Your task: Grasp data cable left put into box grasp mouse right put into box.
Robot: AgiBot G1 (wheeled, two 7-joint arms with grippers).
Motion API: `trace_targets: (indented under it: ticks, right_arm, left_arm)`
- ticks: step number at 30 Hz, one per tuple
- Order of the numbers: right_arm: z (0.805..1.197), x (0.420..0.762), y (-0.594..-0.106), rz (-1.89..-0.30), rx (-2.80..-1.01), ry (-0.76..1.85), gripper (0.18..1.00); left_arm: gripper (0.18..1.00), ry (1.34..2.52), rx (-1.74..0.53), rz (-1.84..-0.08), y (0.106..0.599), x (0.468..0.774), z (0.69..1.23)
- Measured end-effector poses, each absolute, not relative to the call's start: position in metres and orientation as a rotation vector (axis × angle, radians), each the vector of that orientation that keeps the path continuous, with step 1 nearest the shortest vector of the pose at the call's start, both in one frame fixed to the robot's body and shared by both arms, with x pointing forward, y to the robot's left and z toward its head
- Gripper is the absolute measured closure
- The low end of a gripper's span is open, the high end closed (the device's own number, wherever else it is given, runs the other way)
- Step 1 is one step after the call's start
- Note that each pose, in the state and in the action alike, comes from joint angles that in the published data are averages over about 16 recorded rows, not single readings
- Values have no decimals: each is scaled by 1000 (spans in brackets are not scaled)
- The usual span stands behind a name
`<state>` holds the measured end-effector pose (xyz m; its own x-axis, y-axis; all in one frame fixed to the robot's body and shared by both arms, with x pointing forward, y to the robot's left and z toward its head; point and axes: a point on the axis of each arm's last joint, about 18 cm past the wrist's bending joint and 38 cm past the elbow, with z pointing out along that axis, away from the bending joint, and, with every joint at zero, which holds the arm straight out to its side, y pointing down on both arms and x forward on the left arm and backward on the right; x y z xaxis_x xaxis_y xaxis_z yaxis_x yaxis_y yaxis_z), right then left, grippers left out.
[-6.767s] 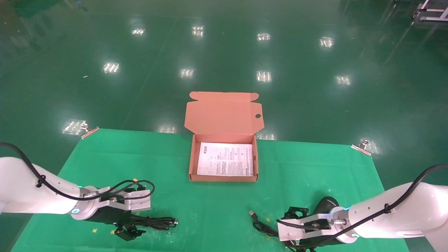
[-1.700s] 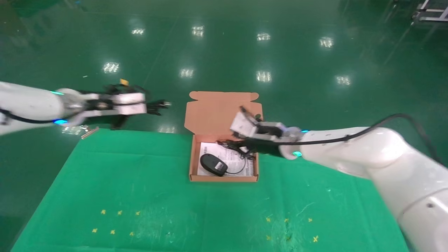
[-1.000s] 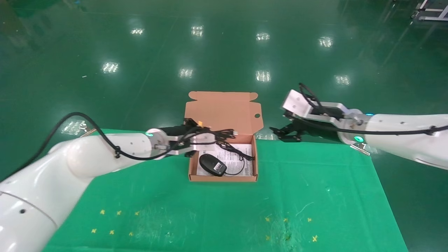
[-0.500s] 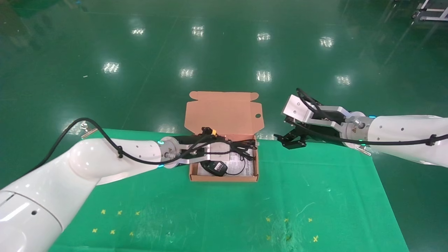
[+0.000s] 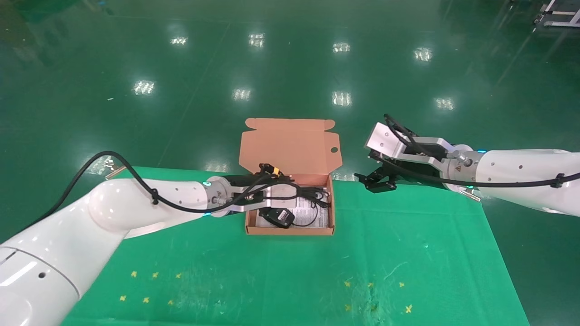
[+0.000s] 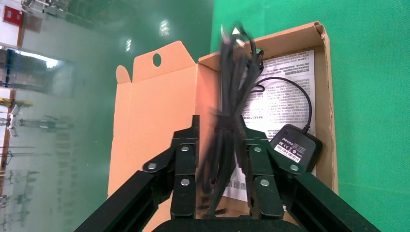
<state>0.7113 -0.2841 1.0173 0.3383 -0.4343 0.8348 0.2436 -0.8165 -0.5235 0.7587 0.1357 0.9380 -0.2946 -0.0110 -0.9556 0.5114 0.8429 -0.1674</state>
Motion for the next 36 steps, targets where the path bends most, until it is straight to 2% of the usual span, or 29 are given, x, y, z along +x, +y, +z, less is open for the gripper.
trace_targets:
  ticks: [8,17,30,36]
  right_arm:
    - [1036,708,-285,-1570,-2013,137,178]
    - [1052,701,-288,-1588,-2021,116,178]
    - [1022,678,-288,-1339,-2003,142,178]
    - [1008,661,-287,-1201,-1968,138,178]
  left_arm:
    - [776,1739,332,-542,152,760,977]
    - [582,1653,251,-585,174,756,1025]
    - [310,1696,145,-862,202,730,1015]
    - [237,1723,107,-1021,216,710,1005]
